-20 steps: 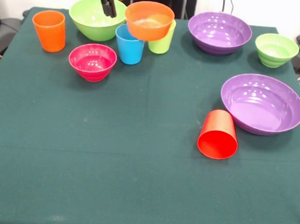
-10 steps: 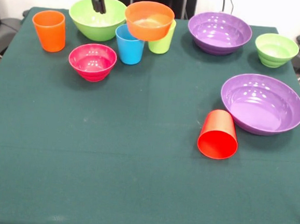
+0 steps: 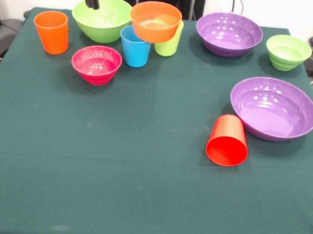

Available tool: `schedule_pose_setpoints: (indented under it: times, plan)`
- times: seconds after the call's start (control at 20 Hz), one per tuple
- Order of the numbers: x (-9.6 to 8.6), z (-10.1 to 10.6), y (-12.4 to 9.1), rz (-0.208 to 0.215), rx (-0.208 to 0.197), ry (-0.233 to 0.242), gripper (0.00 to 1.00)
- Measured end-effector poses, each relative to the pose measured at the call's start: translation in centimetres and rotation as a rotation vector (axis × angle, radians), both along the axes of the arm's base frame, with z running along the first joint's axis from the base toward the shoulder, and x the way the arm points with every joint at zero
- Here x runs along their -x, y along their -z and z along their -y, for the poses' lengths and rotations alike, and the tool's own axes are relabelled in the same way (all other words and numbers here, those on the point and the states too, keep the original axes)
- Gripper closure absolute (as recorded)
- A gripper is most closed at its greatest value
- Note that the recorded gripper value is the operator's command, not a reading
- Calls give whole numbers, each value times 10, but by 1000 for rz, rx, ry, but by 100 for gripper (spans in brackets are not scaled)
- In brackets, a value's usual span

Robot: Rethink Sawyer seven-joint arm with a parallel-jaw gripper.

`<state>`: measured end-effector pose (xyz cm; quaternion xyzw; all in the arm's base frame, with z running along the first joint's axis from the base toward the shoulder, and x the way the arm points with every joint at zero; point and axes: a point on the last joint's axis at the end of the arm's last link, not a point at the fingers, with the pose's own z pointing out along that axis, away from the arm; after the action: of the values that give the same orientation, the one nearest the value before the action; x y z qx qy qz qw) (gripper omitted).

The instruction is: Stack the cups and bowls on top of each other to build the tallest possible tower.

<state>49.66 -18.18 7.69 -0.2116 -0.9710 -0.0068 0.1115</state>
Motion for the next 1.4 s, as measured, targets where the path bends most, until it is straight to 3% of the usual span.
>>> schedule_pose_setpoints:
  times: [0.7, 1.4]
  plan:
    - [1, 9, 4, 11, 15, -47, 100]
    - [-6, 34, 1, 49, 8, -12, 100]
